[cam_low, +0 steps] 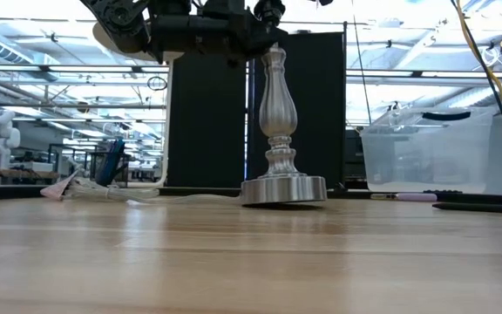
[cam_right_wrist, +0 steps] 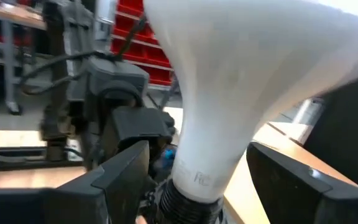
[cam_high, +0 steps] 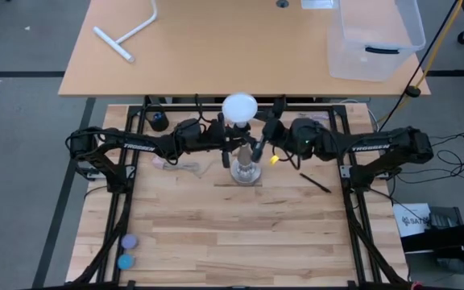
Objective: Screw lightbulb
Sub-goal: Remove the lightbulb from the lamp
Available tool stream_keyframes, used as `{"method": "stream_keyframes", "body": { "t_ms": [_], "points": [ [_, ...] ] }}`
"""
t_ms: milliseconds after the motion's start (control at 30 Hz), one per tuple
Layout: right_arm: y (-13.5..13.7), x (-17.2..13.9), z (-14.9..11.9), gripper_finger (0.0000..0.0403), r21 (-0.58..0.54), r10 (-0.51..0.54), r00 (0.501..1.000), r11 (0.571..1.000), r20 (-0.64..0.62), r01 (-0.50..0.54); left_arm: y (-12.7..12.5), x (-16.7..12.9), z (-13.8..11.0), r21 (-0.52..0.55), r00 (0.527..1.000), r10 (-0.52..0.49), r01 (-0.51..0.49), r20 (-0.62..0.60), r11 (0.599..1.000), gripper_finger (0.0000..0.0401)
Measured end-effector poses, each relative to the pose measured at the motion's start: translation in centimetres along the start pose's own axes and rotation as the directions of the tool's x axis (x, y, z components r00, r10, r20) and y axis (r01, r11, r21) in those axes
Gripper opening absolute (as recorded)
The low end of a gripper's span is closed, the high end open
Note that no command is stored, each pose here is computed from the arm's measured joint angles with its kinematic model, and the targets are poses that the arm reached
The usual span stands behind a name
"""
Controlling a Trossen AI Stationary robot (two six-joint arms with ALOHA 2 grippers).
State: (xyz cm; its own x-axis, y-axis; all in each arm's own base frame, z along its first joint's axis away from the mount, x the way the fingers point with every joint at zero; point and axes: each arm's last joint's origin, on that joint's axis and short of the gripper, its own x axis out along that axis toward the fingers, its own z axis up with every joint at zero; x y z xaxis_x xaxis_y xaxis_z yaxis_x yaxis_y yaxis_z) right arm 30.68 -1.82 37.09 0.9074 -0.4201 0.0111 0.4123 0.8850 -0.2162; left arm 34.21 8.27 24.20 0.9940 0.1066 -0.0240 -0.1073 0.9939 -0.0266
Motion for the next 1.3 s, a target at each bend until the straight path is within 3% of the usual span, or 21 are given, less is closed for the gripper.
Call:
{"method": "stream_keyframes", "body": {
  "t_ms": [133,400,600,733,1000,1300],
  "points": [
    [0.6,0.7,-0.4,0.0263,0.006,-0.071,0.998,0.997,0.002,0.071,0.0,0.0,0.0,-0.002,1.0,0.009,-0.009,0.001,1.0,0.0073],
    [0.8,1.6,-0.2,0.0258,0.03,-0.105,0.991,0.994,0.086,0.103,-0.1,0.0,0.0,-0.001,1.0,0.018,-0.018,0.001,1.0,0.0073],
    [0.8,1.5,-0.1,0.0201,0.016,-0.102,0.99,0.995,0.097,0.101,-0.2,0.0,0.0,0.002,1.0,0.009,-0.009,0.0,1.0,0.0073],
    [0.7,1.6,-0.2,0.0156,0.051,-0.058,0.993,0.997,0.104,0.052,-0.3,0.0,-0.1,0.01,1.0,-0.022,0.022,-0.004,1.0,0.0073],
    [-0.1,2.0,-0.4,0.0156,0.061,0.084,0.988,0.994,0.129,-0.092,-0.4,-0.1,-0.1,0.021,0.991,-0.133,0.134,-0.01,0.991,0.0073],
    [-1.0,2.4,-0.6,0.0154,0.072,0.299,0.937,0.946,0.179,-0.315,-0.7,-0.2,-0.1,0.04,0.953,-0.302,0.302,-0.012,0.953,0.0073]
  ]
}}
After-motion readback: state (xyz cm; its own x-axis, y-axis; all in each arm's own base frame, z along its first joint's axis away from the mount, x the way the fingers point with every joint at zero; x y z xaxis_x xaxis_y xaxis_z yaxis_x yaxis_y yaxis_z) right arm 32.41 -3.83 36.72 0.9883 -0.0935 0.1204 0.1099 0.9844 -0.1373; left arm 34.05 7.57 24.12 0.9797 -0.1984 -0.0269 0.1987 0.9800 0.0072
